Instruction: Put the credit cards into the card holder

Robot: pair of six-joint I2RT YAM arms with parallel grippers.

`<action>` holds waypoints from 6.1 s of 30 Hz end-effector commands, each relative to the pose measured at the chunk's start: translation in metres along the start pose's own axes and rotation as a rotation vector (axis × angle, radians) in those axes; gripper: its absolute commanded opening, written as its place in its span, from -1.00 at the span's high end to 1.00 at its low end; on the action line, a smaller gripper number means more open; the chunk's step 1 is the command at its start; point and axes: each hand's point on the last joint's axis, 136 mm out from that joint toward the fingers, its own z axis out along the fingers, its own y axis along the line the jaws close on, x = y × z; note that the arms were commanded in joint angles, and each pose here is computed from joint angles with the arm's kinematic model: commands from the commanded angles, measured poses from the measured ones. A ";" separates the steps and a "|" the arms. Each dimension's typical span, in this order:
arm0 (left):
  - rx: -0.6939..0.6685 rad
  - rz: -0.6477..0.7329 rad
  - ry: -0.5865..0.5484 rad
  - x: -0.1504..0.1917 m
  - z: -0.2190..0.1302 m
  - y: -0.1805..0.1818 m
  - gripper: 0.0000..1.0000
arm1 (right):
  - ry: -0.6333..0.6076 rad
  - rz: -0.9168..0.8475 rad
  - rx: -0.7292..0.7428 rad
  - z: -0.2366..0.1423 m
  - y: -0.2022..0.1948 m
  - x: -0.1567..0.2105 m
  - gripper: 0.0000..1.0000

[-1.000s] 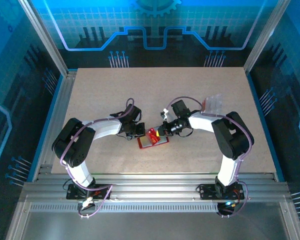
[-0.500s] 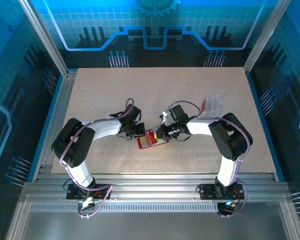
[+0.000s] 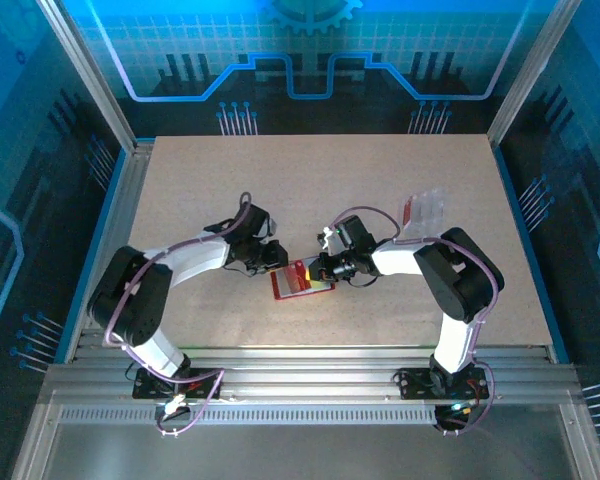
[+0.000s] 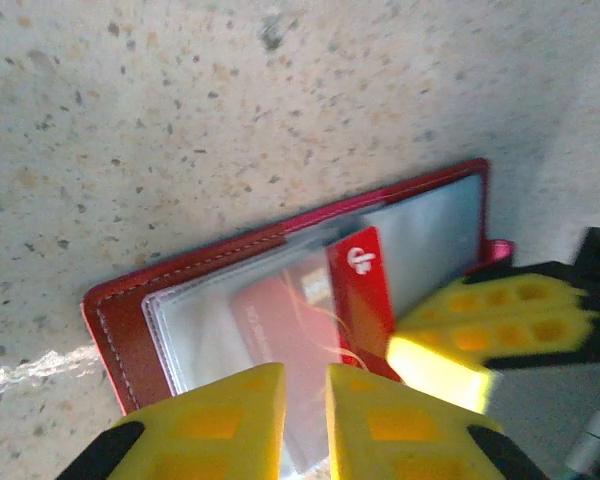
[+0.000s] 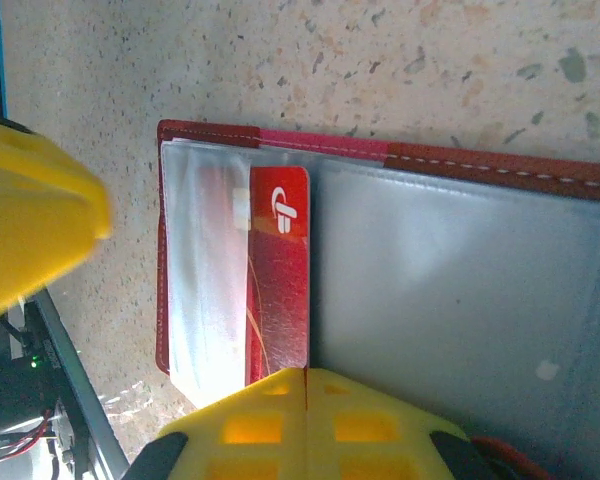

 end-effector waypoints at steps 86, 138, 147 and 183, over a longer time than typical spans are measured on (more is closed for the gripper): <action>-0.073 -0.123 0.124 0.052 0.037 0.066 1.00 | 0.123 -0.255 0.672 -0.021 -0.029 0.003 1.00; -0.088 -0.124 0.144 0.062 0.046 0.071 0.99 | 0.205 -0.309 0.768 -0.020 -0.029 -0.004 1.00; -0.075 -0.120 0.145 0.064 0.050 0.064 0.99 | 0.200 -0.329 0.616 -0.002 0.021 -0.012 0.98; 0.040 -0.206 0.073 0.041 0.007 0.058 0.60 | 0.035 -0.153 0.530 -0.068 0.009 -0.039 0.82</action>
